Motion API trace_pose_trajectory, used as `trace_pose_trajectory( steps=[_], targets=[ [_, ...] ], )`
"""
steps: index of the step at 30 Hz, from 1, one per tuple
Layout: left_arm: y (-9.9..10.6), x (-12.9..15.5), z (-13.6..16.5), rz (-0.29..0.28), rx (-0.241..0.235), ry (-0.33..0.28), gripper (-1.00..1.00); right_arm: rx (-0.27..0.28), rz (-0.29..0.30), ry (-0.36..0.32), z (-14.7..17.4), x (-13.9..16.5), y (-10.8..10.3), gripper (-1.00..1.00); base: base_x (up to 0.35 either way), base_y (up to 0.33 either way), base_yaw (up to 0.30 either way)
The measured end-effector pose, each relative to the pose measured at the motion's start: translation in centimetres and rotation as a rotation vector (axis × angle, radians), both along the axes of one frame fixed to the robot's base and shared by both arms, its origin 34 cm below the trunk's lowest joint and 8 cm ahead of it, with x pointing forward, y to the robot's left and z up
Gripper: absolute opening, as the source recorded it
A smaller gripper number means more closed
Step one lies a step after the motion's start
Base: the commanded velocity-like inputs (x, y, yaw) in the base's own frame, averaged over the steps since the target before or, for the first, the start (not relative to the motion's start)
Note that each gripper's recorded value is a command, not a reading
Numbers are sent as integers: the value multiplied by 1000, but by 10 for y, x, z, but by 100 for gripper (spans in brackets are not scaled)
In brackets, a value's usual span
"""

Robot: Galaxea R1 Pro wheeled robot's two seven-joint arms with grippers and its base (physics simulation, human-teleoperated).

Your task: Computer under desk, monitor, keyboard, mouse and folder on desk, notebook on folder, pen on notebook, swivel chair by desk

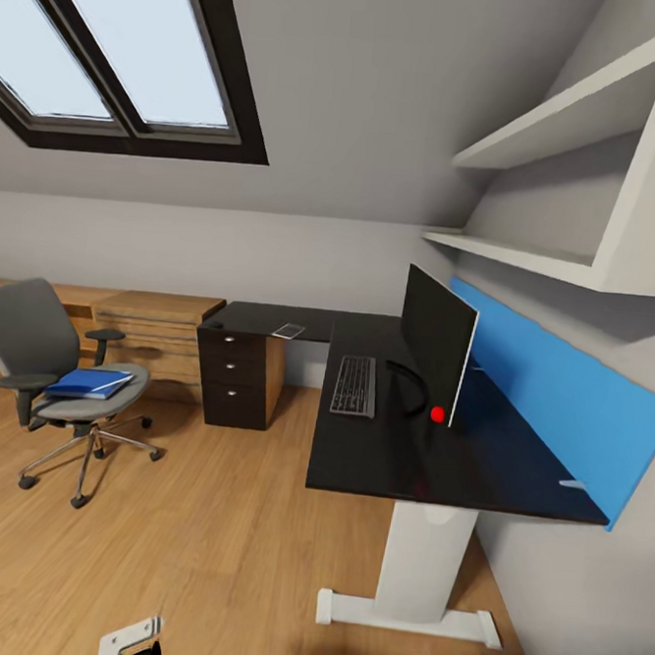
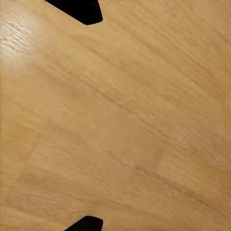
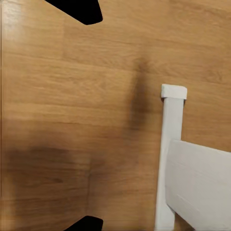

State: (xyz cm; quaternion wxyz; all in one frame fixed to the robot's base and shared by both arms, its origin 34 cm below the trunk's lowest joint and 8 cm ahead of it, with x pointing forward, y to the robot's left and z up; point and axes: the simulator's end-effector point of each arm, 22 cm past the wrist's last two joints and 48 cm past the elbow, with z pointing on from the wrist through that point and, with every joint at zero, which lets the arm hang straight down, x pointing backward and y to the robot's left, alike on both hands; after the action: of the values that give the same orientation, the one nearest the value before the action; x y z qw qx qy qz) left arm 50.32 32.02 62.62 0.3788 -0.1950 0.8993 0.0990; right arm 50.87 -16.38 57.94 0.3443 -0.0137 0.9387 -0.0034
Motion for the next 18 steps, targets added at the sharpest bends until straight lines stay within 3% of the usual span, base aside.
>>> trace_pose_trajectory(
  steps=[7, 9, 10, 13, 15, 18],
  targets=[
    [1, -15, -8, -13, 8, 34, 100, -32, -18, 34, -8, -19, 6, 100, 0, 0, 0],
    [-4, -40, -33, -36, -10, 108, 100, -19, -40, -14, -3, -17, 13, 100, 0, 0, 0],
    [-8, -44, -36, -49, -22, 118, 100, -16, -45, -21, 0, -16, 14, 100, 0, 0, 0],
    [-18, -47, -39, -81, -53, 125, 100, -13, -62, -34, 4, -15, 11, 100, 0, 0, 0],
    [-20, -49, -42, -88, -61, 130, 100, -5, -86, -81, 8, -9, 7, 100, 0, 0, 0],
    [-19, -49, -42, -88, -60, 129, 100, -10, -95, -88, 7, -12, 5, 100, 8, 172, 91]
  ],
)
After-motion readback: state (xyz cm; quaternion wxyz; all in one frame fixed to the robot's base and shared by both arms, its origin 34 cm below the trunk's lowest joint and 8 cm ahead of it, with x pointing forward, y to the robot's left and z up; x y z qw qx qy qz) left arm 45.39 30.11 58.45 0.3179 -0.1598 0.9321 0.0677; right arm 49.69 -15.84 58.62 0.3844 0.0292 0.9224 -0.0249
